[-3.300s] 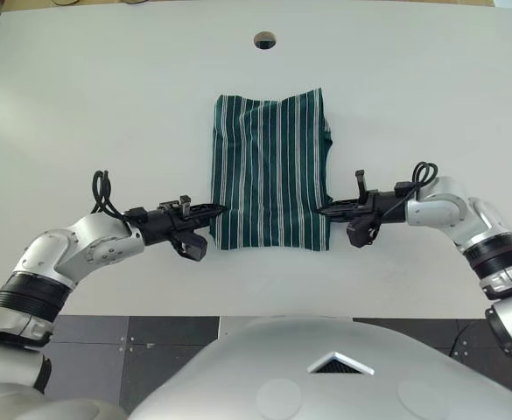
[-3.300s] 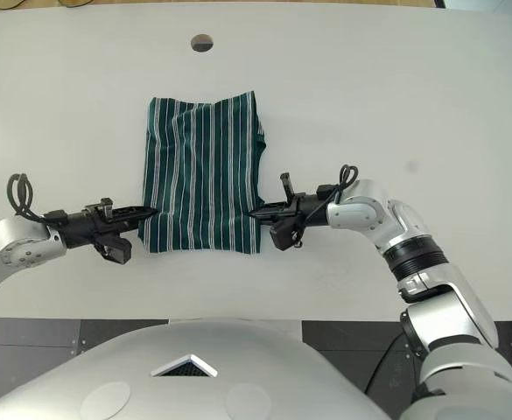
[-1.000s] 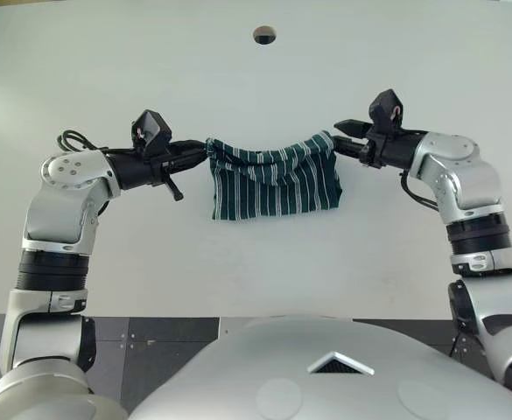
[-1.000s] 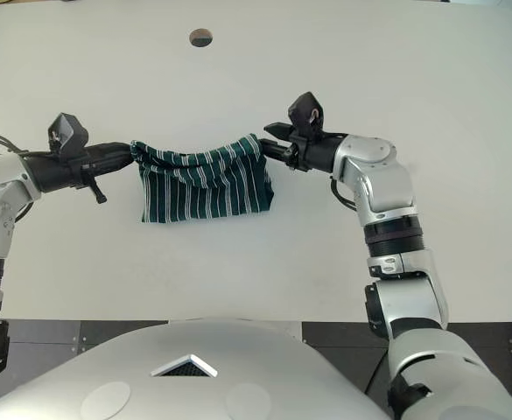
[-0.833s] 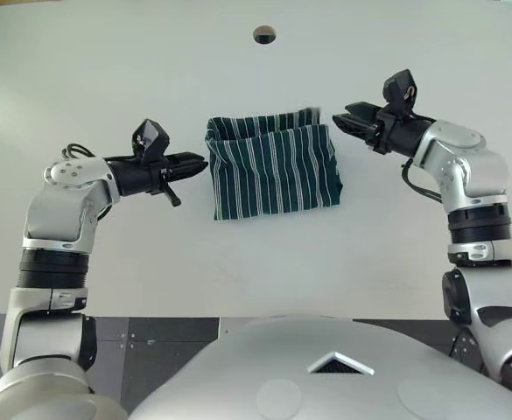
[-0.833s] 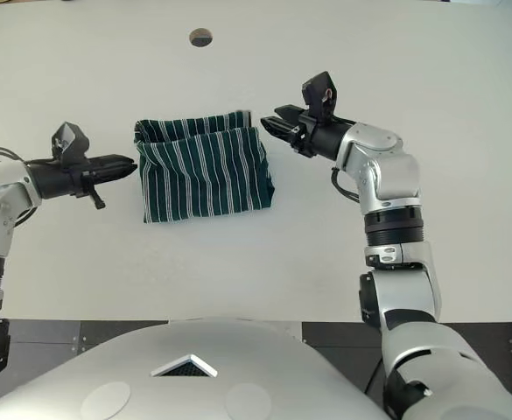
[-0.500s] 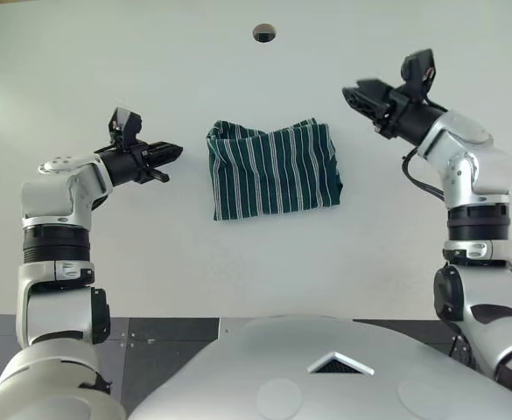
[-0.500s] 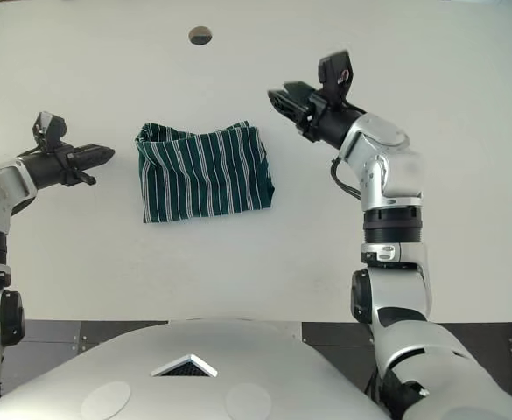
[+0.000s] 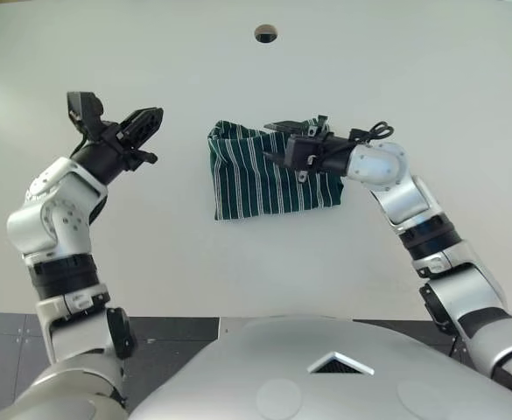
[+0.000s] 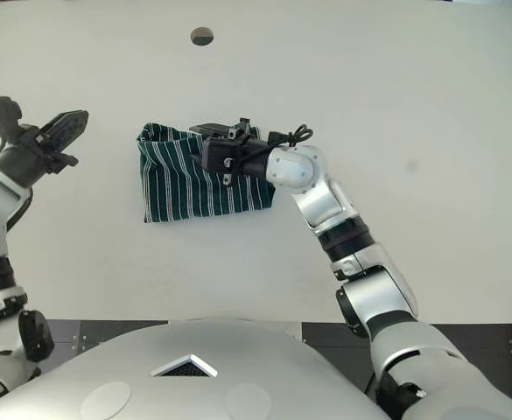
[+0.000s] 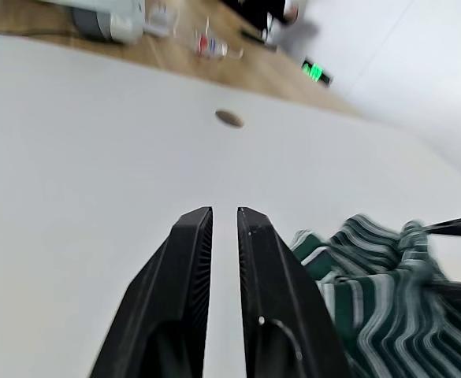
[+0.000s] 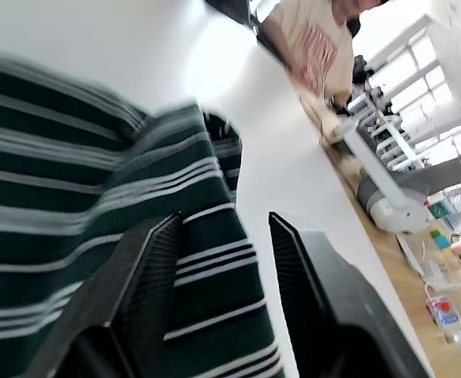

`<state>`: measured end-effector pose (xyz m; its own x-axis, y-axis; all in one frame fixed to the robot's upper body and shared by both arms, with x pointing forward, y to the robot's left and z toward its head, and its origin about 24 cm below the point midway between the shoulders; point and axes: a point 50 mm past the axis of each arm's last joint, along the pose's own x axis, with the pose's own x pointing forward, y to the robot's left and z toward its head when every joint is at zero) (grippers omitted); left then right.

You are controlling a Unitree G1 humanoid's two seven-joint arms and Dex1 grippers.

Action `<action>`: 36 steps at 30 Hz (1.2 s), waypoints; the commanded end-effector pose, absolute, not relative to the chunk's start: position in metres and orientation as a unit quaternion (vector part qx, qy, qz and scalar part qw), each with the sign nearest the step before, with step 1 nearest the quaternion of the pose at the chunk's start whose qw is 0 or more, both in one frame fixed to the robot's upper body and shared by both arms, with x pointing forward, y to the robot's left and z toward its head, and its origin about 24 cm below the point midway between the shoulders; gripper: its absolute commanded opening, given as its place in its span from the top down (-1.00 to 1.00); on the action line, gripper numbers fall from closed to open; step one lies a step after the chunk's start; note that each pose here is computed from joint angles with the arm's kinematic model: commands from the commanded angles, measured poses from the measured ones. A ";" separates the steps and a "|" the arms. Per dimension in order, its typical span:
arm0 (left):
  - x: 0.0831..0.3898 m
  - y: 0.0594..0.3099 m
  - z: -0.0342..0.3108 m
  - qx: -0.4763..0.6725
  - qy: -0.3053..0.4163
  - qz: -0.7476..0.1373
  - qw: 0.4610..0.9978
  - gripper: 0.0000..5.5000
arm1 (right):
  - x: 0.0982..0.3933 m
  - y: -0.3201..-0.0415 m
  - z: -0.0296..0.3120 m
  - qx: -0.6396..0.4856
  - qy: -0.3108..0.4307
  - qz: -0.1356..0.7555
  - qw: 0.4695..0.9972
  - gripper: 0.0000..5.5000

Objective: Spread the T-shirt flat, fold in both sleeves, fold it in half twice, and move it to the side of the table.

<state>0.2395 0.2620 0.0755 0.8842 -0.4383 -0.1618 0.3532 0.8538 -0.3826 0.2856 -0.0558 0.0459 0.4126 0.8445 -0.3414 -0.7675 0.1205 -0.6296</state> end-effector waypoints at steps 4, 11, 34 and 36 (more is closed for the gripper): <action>0.212 0.254 0.076 -0.206 0.076 -0.162 0.962 0.79 | 0.303 -0.100 0.007 -0.506 0.164 0.582 0.614 0.25; 0.191 0.263 0.070 -0.213 0.066 -0.112 0.968 0.79 | 0.360 -0.204 0.073 -0.603 0.325 0.466 0.560 0.25; 0.328 0.196 0.188 -0.052 -0.301 -0.002 0.952 0.79 | 0.405 -0.130 0.183 0.162 -0.200 0.170 0.951 0.25; 0.316 0.188 0.194 -0.072 -0.368 -0.029 0.926 0.79 | 0.401 -0.115 0.176 0.154 -0.190 0.192 0.950 0.25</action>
<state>0.3234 0.1935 0.1945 0.7793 0.0231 0.6262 0.0615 0.9917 -0.1131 0.4044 -0.1263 0.1774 0.8657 0.2799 0.4149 -0.3931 0.8933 0.2177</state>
